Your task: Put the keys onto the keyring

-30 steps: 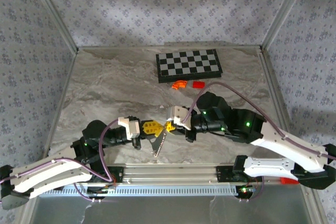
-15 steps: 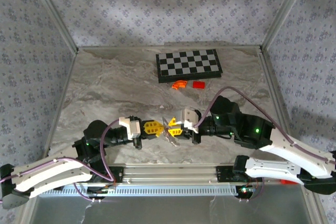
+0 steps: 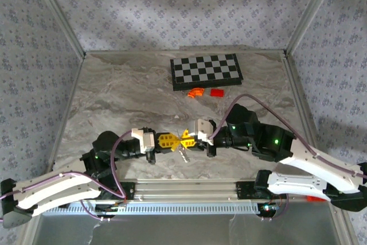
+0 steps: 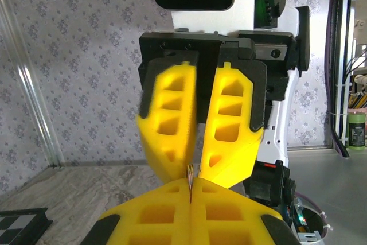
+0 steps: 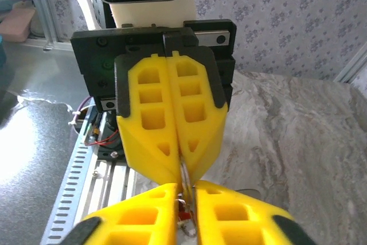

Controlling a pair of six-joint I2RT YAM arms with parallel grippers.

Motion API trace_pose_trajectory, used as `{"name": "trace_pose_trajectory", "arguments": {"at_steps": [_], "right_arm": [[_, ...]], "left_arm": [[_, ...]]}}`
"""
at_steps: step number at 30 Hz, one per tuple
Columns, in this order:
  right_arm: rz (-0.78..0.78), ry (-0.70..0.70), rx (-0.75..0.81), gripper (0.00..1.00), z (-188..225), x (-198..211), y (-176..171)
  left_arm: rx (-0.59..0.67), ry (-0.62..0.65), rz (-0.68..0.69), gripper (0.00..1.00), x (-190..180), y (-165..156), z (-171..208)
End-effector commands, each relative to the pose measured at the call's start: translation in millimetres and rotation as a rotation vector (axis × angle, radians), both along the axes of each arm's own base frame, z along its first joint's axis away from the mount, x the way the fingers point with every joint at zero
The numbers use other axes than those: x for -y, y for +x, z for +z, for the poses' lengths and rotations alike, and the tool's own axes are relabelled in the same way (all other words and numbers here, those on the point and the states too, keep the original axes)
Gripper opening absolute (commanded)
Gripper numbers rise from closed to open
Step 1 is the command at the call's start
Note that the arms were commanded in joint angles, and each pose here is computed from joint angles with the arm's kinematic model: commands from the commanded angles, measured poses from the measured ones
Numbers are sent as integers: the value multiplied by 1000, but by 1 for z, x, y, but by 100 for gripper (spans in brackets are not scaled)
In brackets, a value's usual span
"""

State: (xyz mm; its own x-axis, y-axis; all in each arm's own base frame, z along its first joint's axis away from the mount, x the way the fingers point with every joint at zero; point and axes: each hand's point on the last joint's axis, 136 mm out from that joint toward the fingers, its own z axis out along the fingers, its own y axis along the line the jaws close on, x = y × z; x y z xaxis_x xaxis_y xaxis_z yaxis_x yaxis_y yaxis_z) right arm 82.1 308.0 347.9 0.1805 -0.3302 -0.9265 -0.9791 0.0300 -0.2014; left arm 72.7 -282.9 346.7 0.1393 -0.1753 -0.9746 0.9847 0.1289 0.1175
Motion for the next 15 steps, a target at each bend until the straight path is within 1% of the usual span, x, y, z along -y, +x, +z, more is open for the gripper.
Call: {"name": "trace_pose_trajectory", "arguments": {"at_steps": [1,3,5,9,11,12,15], "right_arm": [[12,7,8,6,2,0,0],[14,9,10,0,2,0,-1],[7,1,8,0,2,0,0],[-15,-78,28,0,-7,3,3],[-29,-145,47,0,-17,3,5],[-36,-166,65,0,-12,5,6],[-30,-231,78,0,-19,3,6]], "left_arm": [[26,-74,-28,0,-5,-7,23],[24,-64,-24,0,-4,-6,21],[16,-40,-10,0,-2,-3,18],[-15,105,104,0,-2,17,-3],[-15,195,151,4,-4,24,-16],[-17,239,173,5,-5,28,-22],[-12,347,201,5,-6,33,-36]]}}
